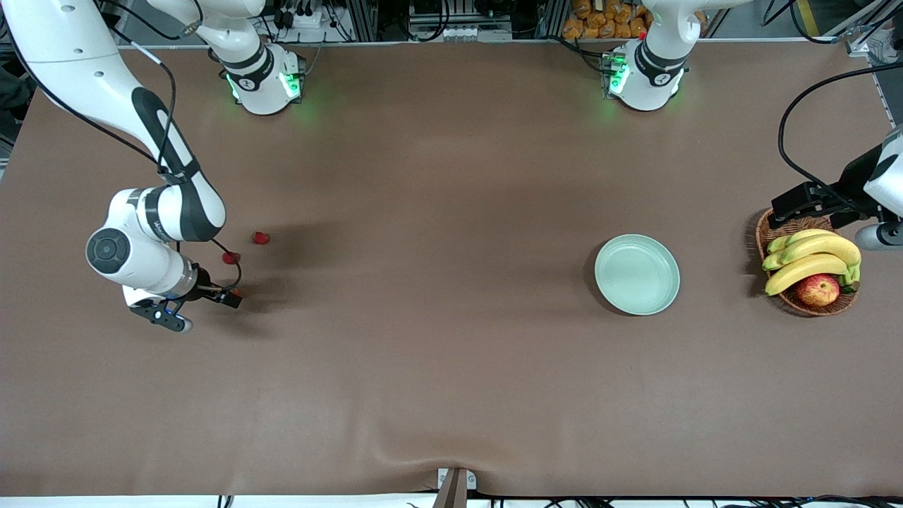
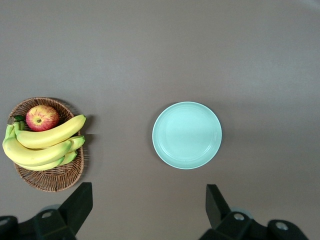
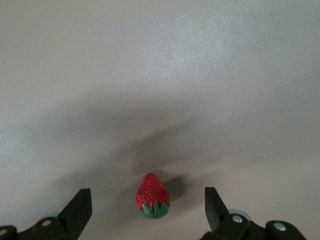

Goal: Collect all strawberries into plate
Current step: 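Reach the right gripper down to a strawberry and close on it, then carry the strawberry to the table middle and open the right gripper, then grasp a second strawberry with the right gripper while the left gripper reaches the first, then close the left gripper on the middle strawberry while the right gripper holds its strawberry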

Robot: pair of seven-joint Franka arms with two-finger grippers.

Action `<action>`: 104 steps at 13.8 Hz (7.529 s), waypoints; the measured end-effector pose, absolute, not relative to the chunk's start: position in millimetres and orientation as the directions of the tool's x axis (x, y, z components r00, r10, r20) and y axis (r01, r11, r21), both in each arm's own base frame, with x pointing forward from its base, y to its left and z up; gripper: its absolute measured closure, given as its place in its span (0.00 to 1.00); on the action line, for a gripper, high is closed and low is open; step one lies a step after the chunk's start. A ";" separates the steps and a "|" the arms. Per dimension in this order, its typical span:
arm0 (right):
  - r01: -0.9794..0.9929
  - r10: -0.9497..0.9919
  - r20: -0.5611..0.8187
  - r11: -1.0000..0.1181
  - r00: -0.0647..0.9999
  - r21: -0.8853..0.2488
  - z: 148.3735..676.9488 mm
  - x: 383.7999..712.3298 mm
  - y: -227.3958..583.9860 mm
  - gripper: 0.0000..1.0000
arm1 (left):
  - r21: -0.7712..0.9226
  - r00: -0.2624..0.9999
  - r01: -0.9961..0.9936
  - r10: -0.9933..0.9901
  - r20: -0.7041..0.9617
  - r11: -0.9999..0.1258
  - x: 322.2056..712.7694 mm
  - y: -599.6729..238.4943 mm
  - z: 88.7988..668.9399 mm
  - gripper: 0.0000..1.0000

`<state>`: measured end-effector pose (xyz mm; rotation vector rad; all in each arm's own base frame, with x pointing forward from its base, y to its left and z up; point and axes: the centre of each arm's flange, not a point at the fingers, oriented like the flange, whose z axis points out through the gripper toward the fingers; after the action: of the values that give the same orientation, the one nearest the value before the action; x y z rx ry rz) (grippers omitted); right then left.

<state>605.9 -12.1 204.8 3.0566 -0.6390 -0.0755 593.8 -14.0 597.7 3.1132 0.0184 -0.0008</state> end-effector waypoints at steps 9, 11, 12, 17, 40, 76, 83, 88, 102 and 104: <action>-0.456 -0.455 -0.099 -0.890 0.885 0.013 174.9 601.1 -12.0 0.00 | 0.030 1.000 -0.002 -0.002 -0.004 -1.000 594.1 -21.9 595.9 0.00; -0.456 -0.455 -0.111 -0.890 0.884 0.017 174.0 599.7 -12.0 0.19 | 0.030 1.000 -0.001 -0.002 -0.005 -1.000 594.3 -21.5 595.2 0.00; -0.456 -0.455 -0.121 -0.890 0.882 0.022 173.3 598.5 -11.9 0.31 | 0.030 1.000 -0.001 -0.002 -0.007 -1.000 594.5 -21.5 594.2 0.00; -0.443 -0.443 -0.169 -0.896 0.880 0.038 178.2 596.9 -3.8 0.67 | 0.030 1.000 -0.001 -0.002 -0.012 -1.000 595.9 -21.3 591.1 0.00; -0.642 -0.633 -0.116 -0.740 0.766 -0.203 182.1 575.7 445.8 0.52 | 0.034 0.997 -0.045 -0.047 -0.068 -0.998 604.5 -65.5 559.4 0.00; -0.366 -0.363 -0.205 -0.930 0.909 0.027 185.6 523.3 -50.5 0.00 | 0.218 0.999 -0.025 -0.034 -0.039 -0.976 570.0 -456.5 280.2 0.00; -0.361 -0.357 -0.199 -0.932 0.913 0.017 174.0 520.6 -45.6 0.02 | 0.278 0.999 -0.024 -0.015 0.035 -0.960 549.9 -510.1 232.3 0.00; -0.356 -0.352 -0.203 -0.934 0.914 0.016 173.4 519.9 -42.1 0.47 | 0.286 0.998 -0.033 -0.016 0.061 -0.958 552.8 -512.4 217.2 0.00; -0.482 -0.460 -0.177 -0.870 0.870 -0.106 230.5 564.6 103.3 0.67 | 0.286 0.993 -0.057 -0.025 0.114 -0.957 552.7 -520.4 180.3 0.29; -0.519 -0.499 -0.167 -0.848 0.850 -0.107 241.4 567.9 138.8 0.67 | 0.282 0.991 -0.062 -0.025 0.135 -0.957 558.3 -514.2 172.4 0.27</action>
<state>567.9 138.8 241.4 3.1643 -0.8760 -0.2198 558.3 -514.2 172.4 2.8449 -0.0634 0.1879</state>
